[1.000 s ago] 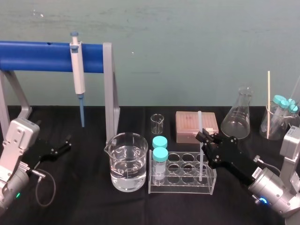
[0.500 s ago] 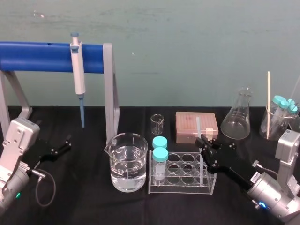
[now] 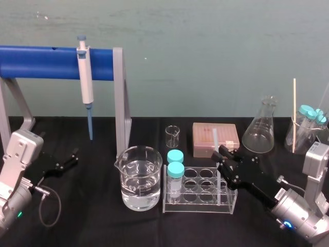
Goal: Pick up the stirring rod with one hand, then place it down.
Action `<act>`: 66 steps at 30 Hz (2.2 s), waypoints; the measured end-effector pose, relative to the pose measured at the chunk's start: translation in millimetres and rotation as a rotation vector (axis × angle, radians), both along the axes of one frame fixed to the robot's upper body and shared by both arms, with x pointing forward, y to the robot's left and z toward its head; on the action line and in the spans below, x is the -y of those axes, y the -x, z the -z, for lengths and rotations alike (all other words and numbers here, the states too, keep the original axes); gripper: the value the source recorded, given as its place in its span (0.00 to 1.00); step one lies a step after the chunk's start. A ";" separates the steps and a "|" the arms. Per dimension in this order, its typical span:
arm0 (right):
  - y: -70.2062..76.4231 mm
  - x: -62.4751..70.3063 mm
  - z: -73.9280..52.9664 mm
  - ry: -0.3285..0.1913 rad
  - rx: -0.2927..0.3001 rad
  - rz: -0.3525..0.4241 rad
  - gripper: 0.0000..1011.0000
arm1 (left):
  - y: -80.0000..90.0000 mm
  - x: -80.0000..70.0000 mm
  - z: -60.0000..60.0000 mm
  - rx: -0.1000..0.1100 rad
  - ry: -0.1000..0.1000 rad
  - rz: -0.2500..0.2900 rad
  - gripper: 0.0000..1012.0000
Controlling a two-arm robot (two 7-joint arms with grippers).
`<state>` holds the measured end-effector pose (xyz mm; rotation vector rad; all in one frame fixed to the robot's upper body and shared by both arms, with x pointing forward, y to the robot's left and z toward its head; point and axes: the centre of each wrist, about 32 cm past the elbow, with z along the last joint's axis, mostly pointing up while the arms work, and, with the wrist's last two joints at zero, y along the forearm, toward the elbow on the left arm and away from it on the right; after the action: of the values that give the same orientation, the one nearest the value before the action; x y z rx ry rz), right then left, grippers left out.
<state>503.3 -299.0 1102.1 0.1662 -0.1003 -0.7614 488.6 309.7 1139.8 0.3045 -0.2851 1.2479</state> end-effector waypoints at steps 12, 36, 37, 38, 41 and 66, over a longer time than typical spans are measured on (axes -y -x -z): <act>-0.3 0.3 -0.3 -0.003 0.002 -0.001 0.55 | 0.0 0.0 0.0 0.000 0.000 0.000 0.99; 14.3 2.6 -23.7 0.055 0.091 0.353 0.99 | 0.0 0.0 0.0 0.000 0.000 0.000 0.99; 16.1 2.7 -23.8 0.062 0.083 0.387 0.99 | 0.0 0.0 0.0 0.000 0.000 0.000 0.99; 17.8 2.8 -23.7 0.067 0.071 0.418 0.99 | 0.0 0.0 0.0 0.000 0.000 0.000 0.99; 23.2 2.5 -22.4 0.076 -0.026 0.514 0.99 | 0.0 0.0 0.0 0.000 0.000 0.000 0.99; 28.0 3.5 -15.5 0.095 -0.189 0.586 0.99 | 0.0 0.0 0.0 0.000 0.000 0.000 0.99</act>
<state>475.3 -302.5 1117.6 -0.0313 -0.0024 -1.3493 488.6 309.7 1139.8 0.3044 -0.2851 1.2480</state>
